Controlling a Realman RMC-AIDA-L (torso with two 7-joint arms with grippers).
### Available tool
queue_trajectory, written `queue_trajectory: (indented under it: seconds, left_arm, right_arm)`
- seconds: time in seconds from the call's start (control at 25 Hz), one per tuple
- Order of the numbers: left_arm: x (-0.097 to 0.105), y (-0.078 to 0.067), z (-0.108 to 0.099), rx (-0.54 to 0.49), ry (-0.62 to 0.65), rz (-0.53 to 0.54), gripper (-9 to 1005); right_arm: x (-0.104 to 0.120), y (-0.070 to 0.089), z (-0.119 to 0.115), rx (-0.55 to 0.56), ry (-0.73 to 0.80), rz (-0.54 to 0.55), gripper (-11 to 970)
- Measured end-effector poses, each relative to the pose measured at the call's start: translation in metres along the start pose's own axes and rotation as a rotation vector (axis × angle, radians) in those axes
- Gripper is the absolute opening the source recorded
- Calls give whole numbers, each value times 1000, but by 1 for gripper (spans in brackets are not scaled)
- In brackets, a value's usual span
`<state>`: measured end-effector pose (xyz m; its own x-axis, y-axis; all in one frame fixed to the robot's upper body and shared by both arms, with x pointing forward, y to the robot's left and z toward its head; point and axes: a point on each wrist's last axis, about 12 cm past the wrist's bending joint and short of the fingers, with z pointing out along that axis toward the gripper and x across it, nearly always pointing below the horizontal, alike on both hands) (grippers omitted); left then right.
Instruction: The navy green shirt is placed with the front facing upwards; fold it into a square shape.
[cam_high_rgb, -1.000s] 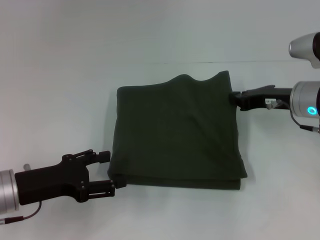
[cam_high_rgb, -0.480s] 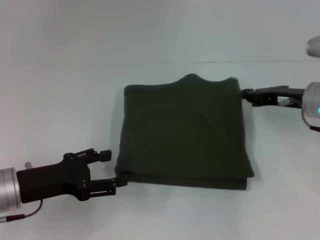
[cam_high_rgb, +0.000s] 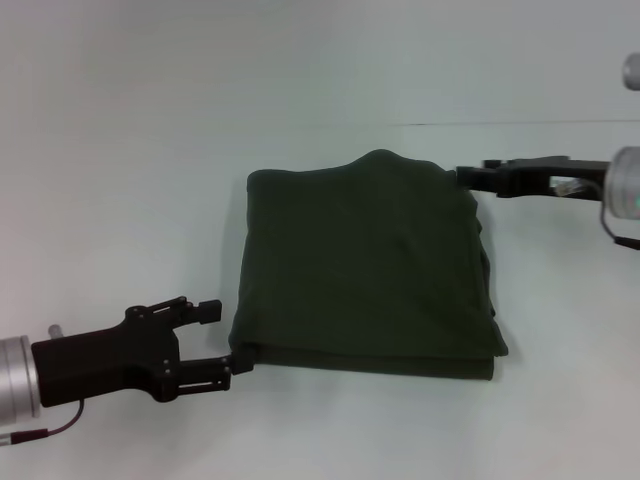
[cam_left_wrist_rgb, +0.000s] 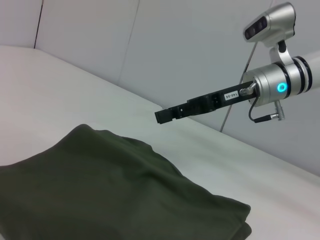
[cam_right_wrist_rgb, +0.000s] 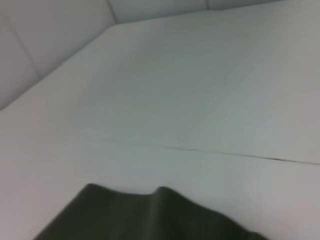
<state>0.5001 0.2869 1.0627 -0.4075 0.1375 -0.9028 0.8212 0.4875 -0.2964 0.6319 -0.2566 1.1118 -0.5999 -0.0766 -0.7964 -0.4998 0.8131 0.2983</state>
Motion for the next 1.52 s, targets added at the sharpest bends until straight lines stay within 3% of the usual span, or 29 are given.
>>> queue_trajectory:
  seconds: [0.24, 0.48, 0.68, 1.12, 1.52]
  left_arm:
    - [0, 1, -3, -12, -10, -4, 877]
    - [-1, 2, -4, -21, -17, -4, 878]
    - [-2, 3, -4, -21, -17, 1, 878]
    - [-2, 5, -4, -37, -18, 0, 877]
    - [-3, 5, -3, -38, -18, 2, 876]
  right_arm:
    - [-8, 31, 17, -141, 66, -55, 590]
    - [-7, 52, 41, -188, 139, -98, 344]
    - [-7, 60, 57, -145, 167, -138, 236]
    - [-10, 51, 64, -13, 163, -135, 2]
    - [-6, 39, 62, 71, 167, -114, 6]
